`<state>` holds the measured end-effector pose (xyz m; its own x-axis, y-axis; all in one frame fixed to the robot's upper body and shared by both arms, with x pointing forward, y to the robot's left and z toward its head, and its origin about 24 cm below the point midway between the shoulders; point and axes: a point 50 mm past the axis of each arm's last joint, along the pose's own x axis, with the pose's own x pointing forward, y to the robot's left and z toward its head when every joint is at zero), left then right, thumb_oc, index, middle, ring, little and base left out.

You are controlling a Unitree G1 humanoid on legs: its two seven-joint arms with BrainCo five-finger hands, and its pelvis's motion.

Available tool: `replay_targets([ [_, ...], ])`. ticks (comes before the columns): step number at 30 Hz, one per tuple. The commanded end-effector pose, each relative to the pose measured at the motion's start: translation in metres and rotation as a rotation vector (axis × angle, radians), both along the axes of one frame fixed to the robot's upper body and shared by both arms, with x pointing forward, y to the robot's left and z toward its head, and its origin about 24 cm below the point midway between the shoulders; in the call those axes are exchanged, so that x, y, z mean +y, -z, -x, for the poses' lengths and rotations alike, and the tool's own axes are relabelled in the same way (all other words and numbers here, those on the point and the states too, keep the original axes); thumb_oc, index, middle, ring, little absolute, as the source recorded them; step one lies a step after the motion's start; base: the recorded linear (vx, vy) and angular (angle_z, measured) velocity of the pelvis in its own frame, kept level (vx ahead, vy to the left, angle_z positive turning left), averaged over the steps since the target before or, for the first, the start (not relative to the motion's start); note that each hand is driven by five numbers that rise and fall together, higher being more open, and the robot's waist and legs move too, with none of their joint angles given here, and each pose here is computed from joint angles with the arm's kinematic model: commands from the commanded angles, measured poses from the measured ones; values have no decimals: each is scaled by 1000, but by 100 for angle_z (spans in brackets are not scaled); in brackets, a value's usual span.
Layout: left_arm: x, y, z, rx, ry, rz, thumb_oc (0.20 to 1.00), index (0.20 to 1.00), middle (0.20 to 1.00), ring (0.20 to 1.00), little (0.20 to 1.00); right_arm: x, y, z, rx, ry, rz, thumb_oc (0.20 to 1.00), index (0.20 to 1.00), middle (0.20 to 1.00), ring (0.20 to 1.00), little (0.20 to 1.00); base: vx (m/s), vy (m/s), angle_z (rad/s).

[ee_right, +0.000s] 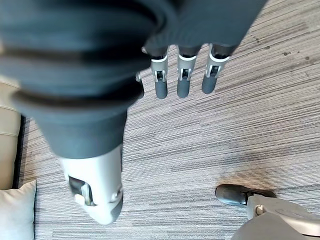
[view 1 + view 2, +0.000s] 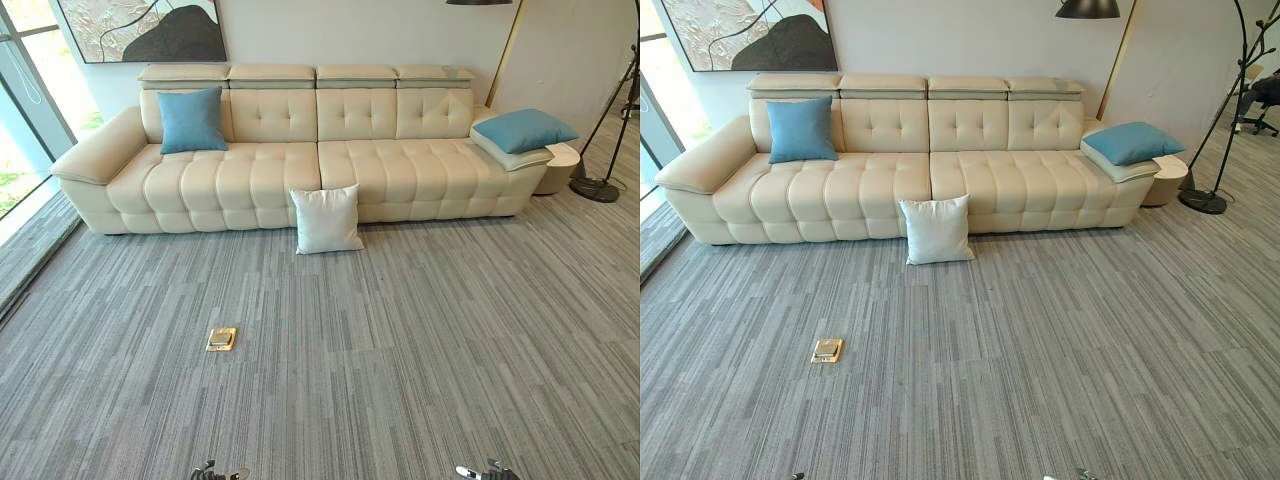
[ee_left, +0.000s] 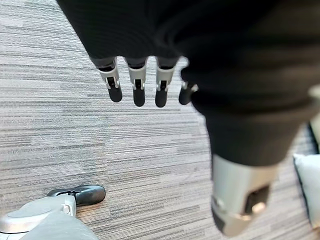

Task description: Pick up all the scattered cushions and arrange them neatly on the sofa.

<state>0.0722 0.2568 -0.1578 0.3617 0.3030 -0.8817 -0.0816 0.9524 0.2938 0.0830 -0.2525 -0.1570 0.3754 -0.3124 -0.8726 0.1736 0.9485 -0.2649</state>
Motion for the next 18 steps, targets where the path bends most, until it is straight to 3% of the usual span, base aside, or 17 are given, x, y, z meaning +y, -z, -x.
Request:
replay_targets([
  [1, -10, 0, -19, -48, -1, 31, 1000, 1000, 1000, 1000, 1000, -7, -7, -23, -60, -3, 16, 1000, 1000, 1000, 1000, 1000, 0, 0, 0],
  [18, -5, -5, -32, -81, 32, 15, 1000, 1000, 1000, 1000, 1000, -7, -15, -46, -138, -20, 12, 1000, 1000, 1000, 1000, 1000, 24, 68, 0],
])
